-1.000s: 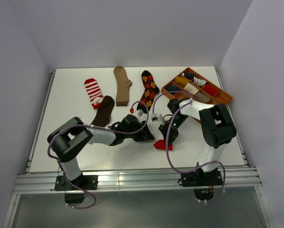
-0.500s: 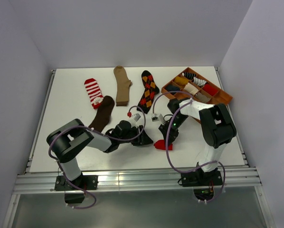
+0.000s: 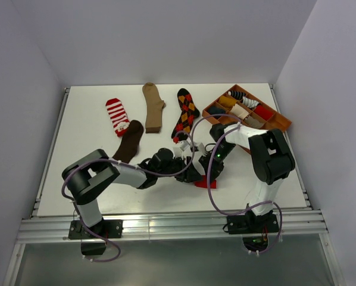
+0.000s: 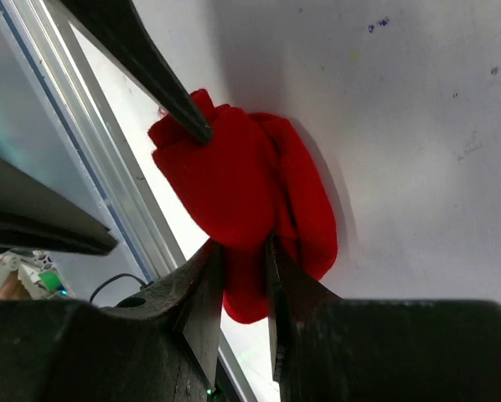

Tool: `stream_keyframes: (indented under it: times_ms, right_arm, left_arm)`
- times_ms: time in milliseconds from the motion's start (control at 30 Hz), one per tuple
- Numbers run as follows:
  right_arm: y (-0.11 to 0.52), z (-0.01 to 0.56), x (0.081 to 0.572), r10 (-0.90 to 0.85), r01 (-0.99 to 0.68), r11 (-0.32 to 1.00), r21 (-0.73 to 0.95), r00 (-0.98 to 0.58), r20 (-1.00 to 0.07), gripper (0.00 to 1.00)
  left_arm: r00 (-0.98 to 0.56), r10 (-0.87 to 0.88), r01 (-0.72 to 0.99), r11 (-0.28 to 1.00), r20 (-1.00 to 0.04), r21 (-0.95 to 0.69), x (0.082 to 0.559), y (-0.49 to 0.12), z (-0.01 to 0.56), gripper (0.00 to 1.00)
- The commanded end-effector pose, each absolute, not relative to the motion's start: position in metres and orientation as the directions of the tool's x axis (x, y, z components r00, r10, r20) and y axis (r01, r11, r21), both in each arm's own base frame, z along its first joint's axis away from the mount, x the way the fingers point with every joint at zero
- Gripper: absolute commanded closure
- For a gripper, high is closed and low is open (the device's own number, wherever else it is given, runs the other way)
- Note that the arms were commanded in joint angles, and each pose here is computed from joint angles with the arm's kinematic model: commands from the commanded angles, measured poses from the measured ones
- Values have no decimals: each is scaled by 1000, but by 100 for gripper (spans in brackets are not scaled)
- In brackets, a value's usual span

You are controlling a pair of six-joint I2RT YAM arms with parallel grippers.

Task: Roll the socks
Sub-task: Roll the sock at the center of the board.

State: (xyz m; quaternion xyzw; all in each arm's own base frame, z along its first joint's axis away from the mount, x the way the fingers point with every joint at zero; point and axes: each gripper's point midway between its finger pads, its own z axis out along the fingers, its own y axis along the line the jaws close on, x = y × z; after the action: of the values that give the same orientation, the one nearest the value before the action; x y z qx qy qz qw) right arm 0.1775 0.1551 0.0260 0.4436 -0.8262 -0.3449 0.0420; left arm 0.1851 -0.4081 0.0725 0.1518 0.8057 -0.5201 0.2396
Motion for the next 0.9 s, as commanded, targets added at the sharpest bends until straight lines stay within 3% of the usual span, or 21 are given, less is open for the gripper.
stream_keyframes:
  times_ms: [0,467,867]
  right_arm:
    - [132,4,192,-804,-748,415,518,-568,-176,79]
    - [131,3,191,-796,-726,430,538,-585,-154,79]
    - [132,3,191,-792,-717,439,541,-593,-143,79]
  left_arm:
    - [-815,72,552,400,-576,-731,178,-416,66,46]
    - [-811,170,556,523,-560,-646,178,-410,35,48]
    - [-851,124,495,516,-511,-699,179,-419,47,49]
